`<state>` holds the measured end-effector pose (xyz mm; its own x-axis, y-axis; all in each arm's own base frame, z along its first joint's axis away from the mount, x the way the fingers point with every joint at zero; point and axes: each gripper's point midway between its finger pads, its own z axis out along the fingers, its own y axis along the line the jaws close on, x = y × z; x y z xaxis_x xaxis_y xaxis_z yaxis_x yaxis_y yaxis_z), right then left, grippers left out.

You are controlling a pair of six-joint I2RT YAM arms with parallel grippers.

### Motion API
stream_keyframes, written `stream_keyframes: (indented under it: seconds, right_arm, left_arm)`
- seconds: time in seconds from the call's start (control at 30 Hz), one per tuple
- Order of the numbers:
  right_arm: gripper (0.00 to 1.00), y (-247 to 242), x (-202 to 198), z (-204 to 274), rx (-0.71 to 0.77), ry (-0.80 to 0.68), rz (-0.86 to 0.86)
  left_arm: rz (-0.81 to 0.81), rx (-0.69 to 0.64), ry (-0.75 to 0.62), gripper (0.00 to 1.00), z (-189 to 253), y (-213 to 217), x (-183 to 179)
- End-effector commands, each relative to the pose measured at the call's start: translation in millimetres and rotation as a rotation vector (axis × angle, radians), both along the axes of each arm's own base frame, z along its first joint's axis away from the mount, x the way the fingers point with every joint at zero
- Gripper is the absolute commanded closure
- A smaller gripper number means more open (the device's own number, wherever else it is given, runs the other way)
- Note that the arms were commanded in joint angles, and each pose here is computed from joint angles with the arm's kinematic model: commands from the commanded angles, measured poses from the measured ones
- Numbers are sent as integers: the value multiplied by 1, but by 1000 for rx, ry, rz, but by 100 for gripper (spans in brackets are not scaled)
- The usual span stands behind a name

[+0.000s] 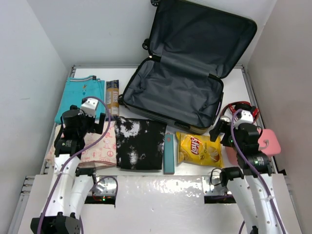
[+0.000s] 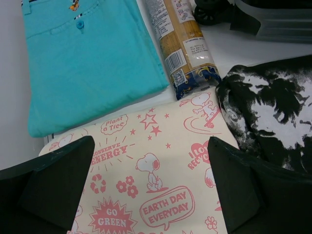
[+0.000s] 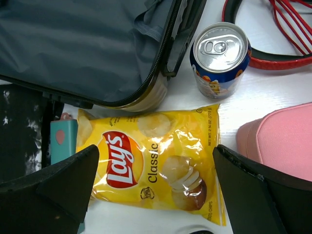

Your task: Pack the luggage

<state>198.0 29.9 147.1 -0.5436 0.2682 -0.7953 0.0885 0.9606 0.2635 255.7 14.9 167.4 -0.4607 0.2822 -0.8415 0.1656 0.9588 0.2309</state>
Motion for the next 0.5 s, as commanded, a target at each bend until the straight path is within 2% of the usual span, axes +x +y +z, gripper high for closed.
stream_keyframes:
  seconds: [0.0, 0.1, 0.13, 0.17, 0.23, 0.27, 0.33, 0.4, 0.47]
  right_arm:
    - [1, -5, 7, 24, -22, -26, -15]
    - [1, -22, 8, 39, -43, 11, -137]
    - [1, -28, 11, 59, -49, -12, -177]
    - [1, -35, 5, 58, -62, 35, -223]
    - [1, -51, 9, 76, -119, 84, -310]
    - [1, -56, 1, 72, -149, 159, -329]
    - [2, -68, 0, 76, -212, 265, -385]
    - [5, -75, 4, 80, -243, 284, -428]
    - [6, -81, 12, 91, -237, 237, -471]
  left_arm:
    - [8, -42, -101, 0, 28, -4, 13]
    - [43, -44, -102, 0, 35, 1, 17]
    - [56, -43, -99, 0, 36, 3, 18]
    - [46, -29, -103, 0, 42, 3, 19]
    - [-55, -15, -70, 0, 40, -9, 19]
    - [-122, 19, -86, 0, 49, -14, 21]
    - [-222, 2, -112, 0, 59, -30, 28]
    - [-286, -25, -168, 0, 72, -42, 38]
    - [-304, -55, -201, 0, 83, -48, 46]
